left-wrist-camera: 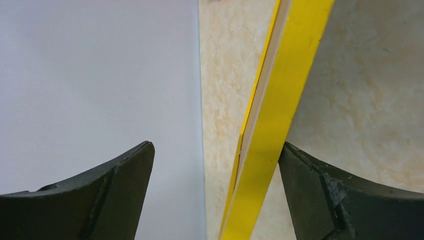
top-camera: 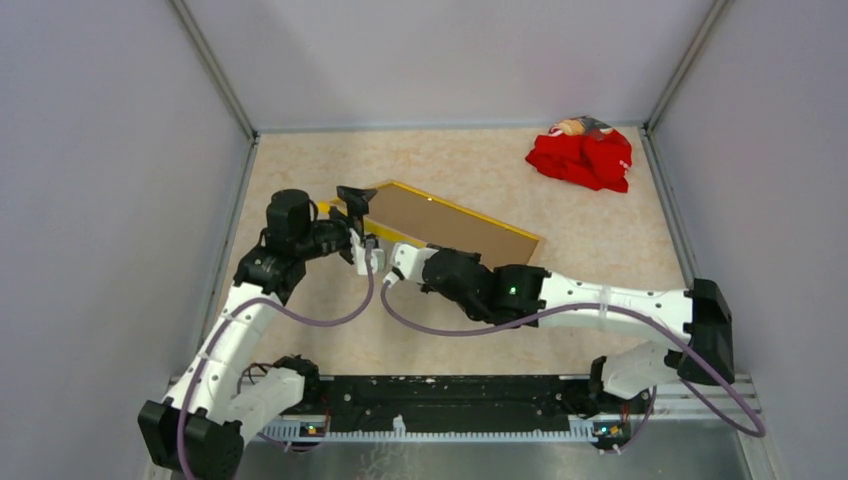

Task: Put the photo into the frame
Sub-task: Turn over the photo frame at the center of the board.

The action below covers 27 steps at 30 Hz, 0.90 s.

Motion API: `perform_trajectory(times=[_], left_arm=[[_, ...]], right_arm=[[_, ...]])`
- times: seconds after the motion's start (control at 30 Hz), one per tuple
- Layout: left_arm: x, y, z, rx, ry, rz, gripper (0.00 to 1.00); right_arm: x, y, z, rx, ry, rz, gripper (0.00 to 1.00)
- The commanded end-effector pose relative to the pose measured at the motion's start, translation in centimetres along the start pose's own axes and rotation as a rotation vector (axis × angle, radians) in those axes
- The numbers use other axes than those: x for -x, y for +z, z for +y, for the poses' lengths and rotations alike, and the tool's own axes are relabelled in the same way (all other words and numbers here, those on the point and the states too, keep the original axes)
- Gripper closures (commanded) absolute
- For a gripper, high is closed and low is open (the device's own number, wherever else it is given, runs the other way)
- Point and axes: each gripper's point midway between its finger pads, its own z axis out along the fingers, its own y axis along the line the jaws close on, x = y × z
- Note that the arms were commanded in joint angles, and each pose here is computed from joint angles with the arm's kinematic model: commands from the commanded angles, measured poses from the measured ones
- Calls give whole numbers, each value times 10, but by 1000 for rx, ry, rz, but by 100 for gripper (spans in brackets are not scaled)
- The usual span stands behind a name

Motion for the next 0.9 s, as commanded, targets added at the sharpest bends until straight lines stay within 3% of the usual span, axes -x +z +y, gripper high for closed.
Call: perform_trajectory(times=[0.0, 0.23, 0.5, 0.67, 0.87], left_arm=[[11, -11, 63, 150, -179, -38, 1], [-12, -46, 122, 226, -515, -91, 1], [-30, -68, 111, 228, -714, -98, 1], [-44, -62, 98, 194, -866, -88, 1], [-45, -59, 85, 179, -900, -105, 1]], right_arm=[[39, -14, -35, -5, 190, -97, 100], [65, -8, -60, 81, 340, -78, 100], [83, 9, -116, 193, 712, -91, 100], [51, 27, -154, 253, 970, -76, 100], [-12, 52, -179, 263, 1153, -12, 100]])
